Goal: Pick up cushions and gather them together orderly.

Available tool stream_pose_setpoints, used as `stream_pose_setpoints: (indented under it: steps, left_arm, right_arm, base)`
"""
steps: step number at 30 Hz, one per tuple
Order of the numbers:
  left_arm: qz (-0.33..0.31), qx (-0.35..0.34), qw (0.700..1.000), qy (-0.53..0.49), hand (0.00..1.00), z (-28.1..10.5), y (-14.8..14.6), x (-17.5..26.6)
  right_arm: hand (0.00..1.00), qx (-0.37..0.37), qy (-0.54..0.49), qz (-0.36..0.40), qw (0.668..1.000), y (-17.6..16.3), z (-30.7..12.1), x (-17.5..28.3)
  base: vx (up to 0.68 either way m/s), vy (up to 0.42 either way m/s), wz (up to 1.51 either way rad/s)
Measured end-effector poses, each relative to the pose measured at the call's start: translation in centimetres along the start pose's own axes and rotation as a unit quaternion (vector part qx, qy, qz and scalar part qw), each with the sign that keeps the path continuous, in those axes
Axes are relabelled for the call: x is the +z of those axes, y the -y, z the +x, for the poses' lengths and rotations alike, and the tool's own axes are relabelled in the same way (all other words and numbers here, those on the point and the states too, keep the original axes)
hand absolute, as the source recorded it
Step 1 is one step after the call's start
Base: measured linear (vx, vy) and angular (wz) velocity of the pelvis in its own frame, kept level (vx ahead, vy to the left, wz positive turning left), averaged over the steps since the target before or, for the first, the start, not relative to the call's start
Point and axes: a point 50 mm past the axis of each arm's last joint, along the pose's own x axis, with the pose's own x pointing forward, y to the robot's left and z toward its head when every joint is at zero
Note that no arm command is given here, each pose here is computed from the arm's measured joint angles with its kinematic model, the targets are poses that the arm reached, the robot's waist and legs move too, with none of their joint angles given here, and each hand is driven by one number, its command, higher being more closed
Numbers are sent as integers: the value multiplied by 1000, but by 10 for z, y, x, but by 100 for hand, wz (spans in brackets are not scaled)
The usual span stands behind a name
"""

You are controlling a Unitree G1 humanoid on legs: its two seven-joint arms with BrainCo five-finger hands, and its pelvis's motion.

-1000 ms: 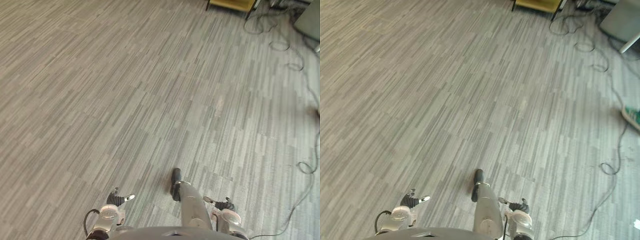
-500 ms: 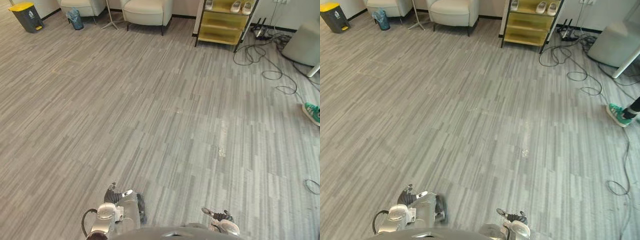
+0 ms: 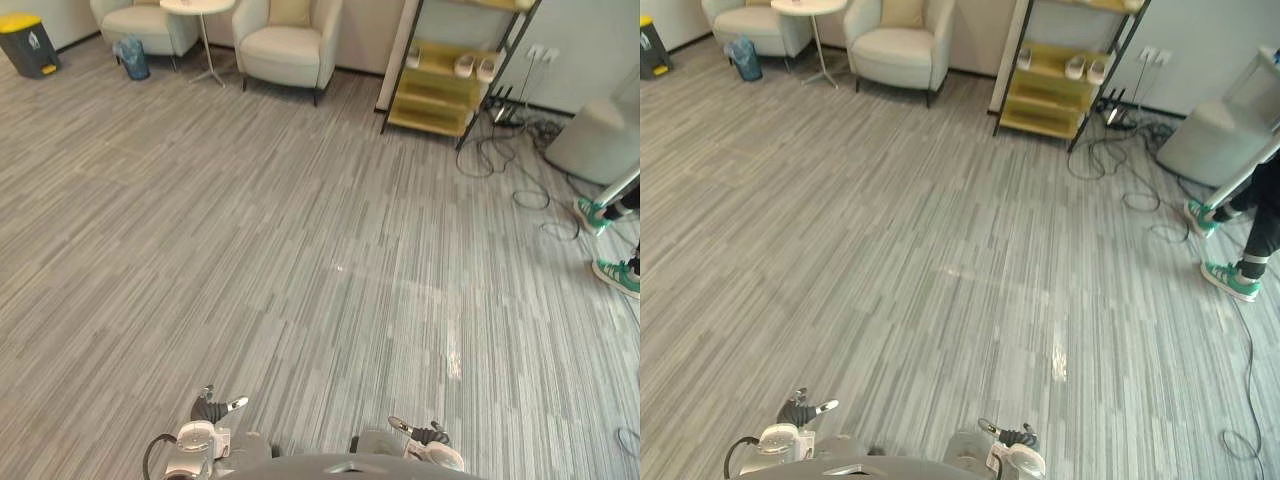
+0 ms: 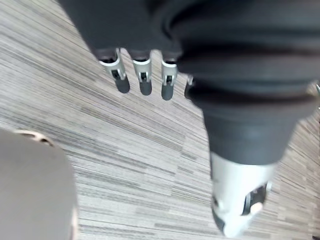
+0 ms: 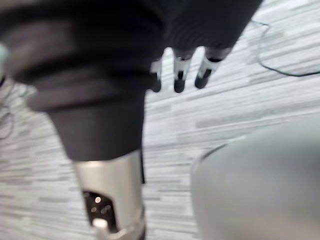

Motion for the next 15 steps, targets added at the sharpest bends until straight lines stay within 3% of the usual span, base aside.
stream_pose_setpoints:
  steps: [6, 9, 15]
  left_arm:
    - [-14, -10, 1000, -9, 0, -1, 11, -2]
    - [-26, 1, 1000, -18, 0, -2, 7, -7]
    - [-54, -14, 998, -23, 0, -5, 26, -7]
  right_arm:
    - [0, 6, 43, 15, 999, -5, 1, 23]
    - [0, 12, 36, 21, 999, -9, 0, 20]
    - [0, 3, 67, 14, 998, 0, 3, 36]
  base:
    - [496, -92, 10]
    - [592, -217, 18]
    - [615, -289, 11]
